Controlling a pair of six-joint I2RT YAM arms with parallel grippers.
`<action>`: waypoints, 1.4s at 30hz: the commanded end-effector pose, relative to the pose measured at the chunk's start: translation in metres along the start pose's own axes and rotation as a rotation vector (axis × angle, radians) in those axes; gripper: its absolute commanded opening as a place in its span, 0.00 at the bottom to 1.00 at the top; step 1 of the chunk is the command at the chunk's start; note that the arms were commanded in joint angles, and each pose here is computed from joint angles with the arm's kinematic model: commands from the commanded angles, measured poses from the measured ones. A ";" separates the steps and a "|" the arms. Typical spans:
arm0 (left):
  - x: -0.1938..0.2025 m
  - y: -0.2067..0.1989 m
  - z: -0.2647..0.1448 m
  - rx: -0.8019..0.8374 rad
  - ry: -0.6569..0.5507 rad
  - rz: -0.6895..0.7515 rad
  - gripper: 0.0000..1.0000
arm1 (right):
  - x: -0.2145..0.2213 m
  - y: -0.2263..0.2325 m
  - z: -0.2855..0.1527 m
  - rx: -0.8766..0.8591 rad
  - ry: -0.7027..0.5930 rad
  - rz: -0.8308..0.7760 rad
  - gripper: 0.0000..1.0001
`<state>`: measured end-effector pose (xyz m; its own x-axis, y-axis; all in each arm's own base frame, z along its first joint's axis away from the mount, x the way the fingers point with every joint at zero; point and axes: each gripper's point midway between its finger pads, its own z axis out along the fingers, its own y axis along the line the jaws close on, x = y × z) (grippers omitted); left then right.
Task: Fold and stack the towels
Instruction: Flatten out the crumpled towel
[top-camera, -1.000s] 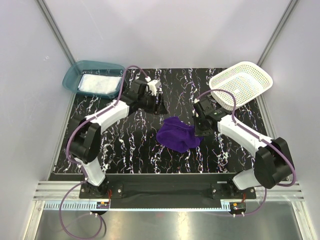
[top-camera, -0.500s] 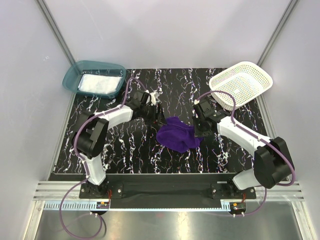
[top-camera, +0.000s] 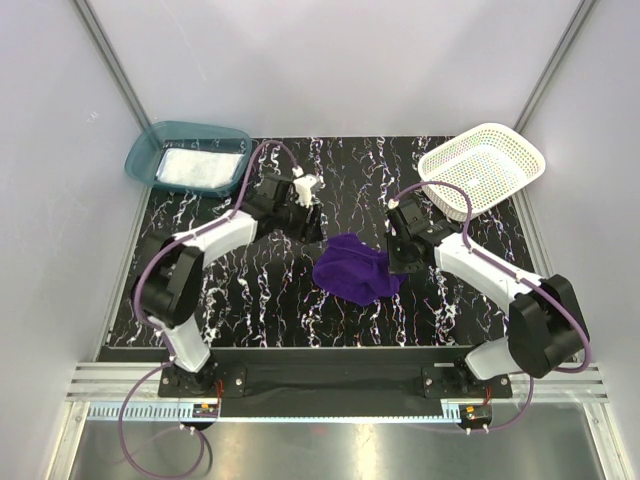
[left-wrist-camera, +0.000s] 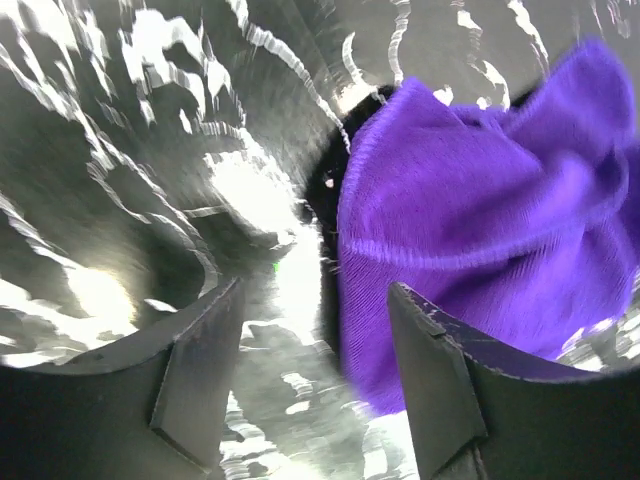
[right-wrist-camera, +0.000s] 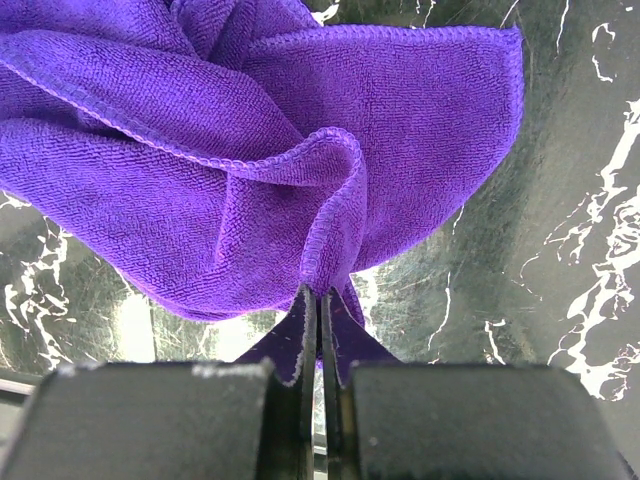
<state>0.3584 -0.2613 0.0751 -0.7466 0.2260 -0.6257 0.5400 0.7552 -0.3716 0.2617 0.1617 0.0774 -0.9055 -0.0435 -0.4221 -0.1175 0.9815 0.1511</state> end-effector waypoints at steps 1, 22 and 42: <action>-0.050 -0.008 -0.037 0.038 -0.210 0.530 0.64 | -0.021 0.005 -0.013 -0.028 -0.081 0.001 0.00; -0.019 -0.017 0.036 0.129 -0.067 1.218 0.58 | -0.032 -0.002 -0.004 -0.053 -0.103 -0.017 0.00; -0.060 -0.025 0.040 -0.049 -0.219 1.203 0.00 | -0.033 0.002 -0.003 -0.098 -0.094 -0.003 0.00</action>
<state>0.3844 -0.3084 0.0489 0.2494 0.7439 -0.6200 0.8962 0.0653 0.4389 0.2826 0.1623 0.0866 -0.8795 -0.0322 -0.4748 -0.1553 0.9625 0.2224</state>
